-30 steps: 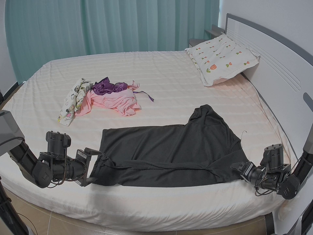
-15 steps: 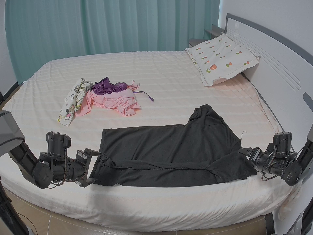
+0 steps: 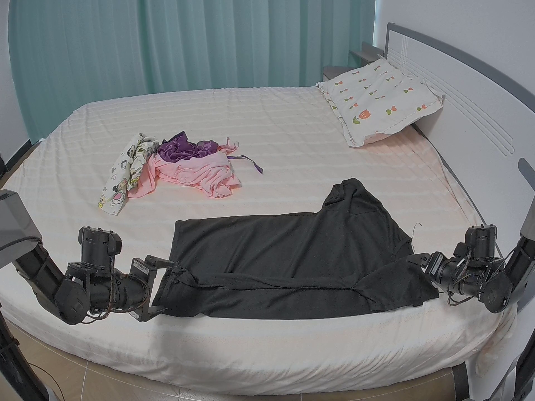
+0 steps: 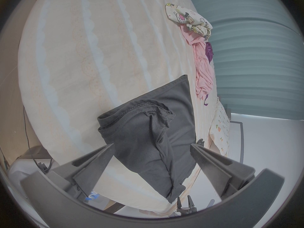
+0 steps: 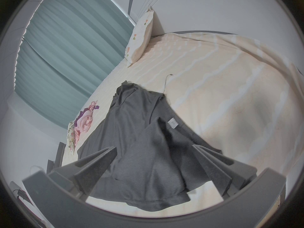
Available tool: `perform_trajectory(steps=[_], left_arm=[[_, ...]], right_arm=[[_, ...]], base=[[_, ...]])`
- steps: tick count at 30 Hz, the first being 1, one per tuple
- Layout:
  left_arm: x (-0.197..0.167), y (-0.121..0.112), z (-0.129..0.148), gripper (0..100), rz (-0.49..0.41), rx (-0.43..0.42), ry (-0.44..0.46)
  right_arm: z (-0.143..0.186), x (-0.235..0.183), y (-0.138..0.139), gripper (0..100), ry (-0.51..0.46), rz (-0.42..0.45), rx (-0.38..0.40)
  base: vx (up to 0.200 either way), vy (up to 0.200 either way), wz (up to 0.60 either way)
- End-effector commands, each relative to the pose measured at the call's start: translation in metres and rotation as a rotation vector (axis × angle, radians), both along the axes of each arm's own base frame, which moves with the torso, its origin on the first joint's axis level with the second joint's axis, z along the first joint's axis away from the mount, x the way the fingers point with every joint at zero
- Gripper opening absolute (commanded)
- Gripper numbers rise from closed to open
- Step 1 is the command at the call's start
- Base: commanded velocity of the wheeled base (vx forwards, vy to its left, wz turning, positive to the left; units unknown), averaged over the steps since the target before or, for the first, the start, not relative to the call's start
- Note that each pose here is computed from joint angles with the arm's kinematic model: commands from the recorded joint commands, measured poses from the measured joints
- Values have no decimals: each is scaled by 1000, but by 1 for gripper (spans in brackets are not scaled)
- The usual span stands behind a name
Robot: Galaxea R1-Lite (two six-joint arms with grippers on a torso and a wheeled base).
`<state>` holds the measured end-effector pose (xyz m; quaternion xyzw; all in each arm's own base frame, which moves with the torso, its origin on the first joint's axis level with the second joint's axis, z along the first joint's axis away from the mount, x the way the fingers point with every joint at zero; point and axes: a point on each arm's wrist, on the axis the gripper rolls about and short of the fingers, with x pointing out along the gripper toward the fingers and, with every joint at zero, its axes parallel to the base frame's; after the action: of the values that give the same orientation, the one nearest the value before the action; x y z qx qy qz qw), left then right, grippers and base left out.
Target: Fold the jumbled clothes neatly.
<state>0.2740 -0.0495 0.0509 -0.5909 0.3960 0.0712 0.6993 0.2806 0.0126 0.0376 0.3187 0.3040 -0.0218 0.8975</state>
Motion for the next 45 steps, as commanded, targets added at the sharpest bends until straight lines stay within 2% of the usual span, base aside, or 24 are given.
perform_trajectory(steps=[1, 8, 15, 23, 27, 38, 45], left_arm=[[-2, 1, 3, 100, 4, -3, -10], [-7, 2, 19, 100, 5, -10, -65], [-7, 0, 19, 100, -17, 11, -76], [-12, -10, 12, 100, -170, 137, -84], [-8, -21, 1, 100, -262, 218, -24], [12, -26, -1, 100, -233, 266, -15], [21, -27, -8, 100, -222, 290, 33]], right_arm=[[-1, -1, -5, 100, 4, -14, -6], [-2, -1, -5, 100, 8, -13, -9], [-1, -2, -5, 100, 6, -10, -10], [0, -6, -5, 100, 6, -5, -18], [0, -6, -4, 100, 9, -1, -19], [-1, -7, -4, 100, 12, 0, -18], [-1, -7, -5, 100, 13, 1, -13]], base=[[200, 0, 0], [200, 0, 0], [0, 0, 0], [0, 0, 0], [0, 0, 0], [0, 0, 0], [0, 0, 0]])
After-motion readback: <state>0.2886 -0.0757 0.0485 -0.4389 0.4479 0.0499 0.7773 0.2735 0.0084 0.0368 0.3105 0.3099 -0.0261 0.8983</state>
